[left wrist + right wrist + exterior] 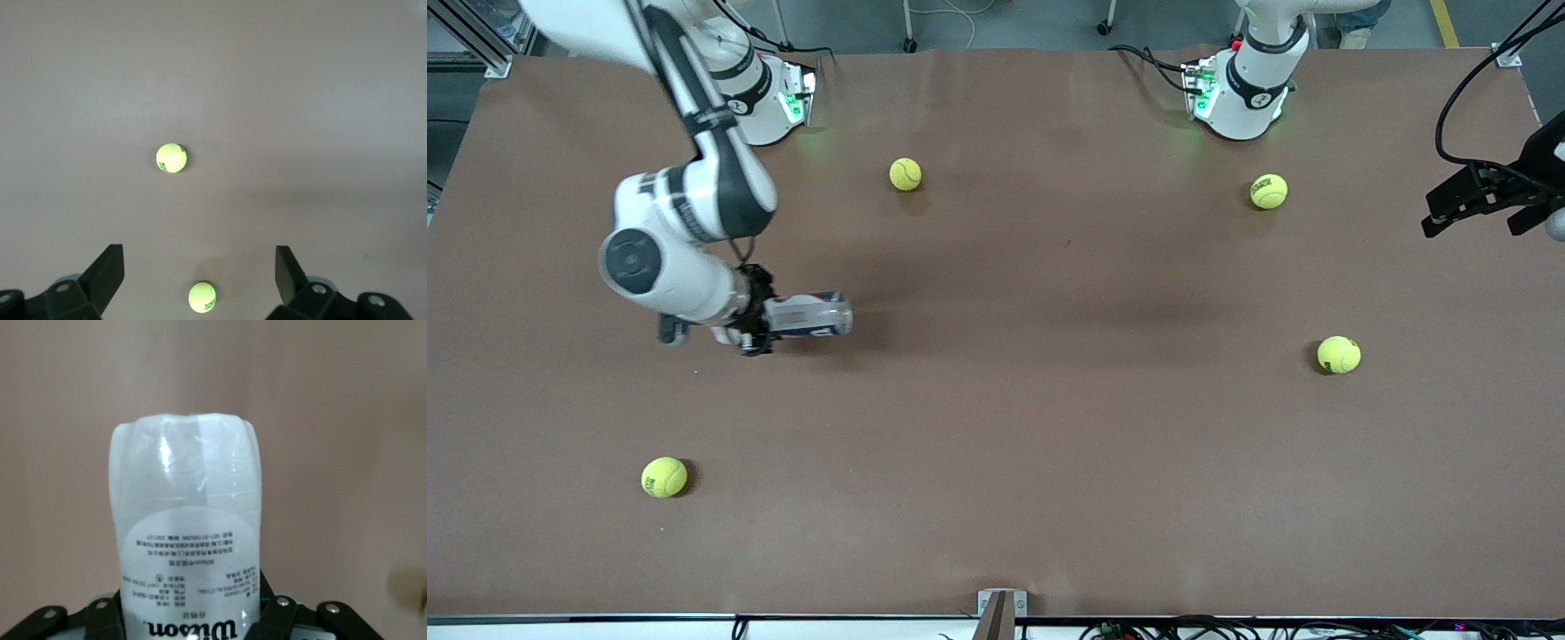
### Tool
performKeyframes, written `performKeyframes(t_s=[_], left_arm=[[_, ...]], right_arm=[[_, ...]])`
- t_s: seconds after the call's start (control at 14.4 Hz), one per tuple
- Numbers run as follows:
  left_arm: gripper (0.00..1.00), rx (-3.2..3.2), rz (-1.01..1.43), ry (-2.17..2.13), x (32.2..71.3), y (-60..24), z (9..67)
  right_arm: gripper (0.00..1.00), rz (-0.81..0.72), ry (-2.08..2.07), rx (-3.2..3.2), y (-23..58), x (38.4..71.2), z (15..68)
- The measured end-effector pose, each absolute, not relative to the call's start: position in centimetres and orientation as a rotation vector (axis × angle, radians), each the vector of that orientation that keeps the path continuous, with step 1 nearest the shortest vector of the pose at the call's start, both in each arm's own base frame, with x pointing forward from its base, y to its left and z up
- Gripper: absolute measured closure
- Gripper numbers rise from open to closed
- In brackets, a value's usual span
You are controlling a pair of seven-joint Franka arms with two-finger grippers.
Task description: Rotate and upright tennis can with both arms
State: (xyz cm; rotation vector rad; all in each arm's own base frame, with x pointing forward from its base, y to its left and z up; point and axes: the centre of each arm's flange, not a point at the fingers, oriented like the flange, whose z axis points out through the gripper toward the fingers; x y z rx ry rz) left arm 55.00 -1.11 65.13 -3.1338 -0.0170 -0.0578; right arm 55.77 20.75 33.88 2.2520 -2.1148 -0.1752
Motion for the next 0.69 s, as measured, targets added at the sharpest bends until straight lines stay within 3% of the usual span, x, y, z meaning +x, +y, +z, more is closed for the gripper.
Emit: performKeyframes(t_s=[0.28,0.69], left_arm=[[0.00,-3.134,-0.058,-0.017,55.0,-1.1,65.1],[0.00,-3.134,-0.058,-0.015,55.0,-1.2,65.1]], right_arm=[[0.37,-0.123,-2.110,2.339,31.3,54.2,37.0],[0.37,-0.087,-2.121,2.369,44.3,53.6,33.2]])
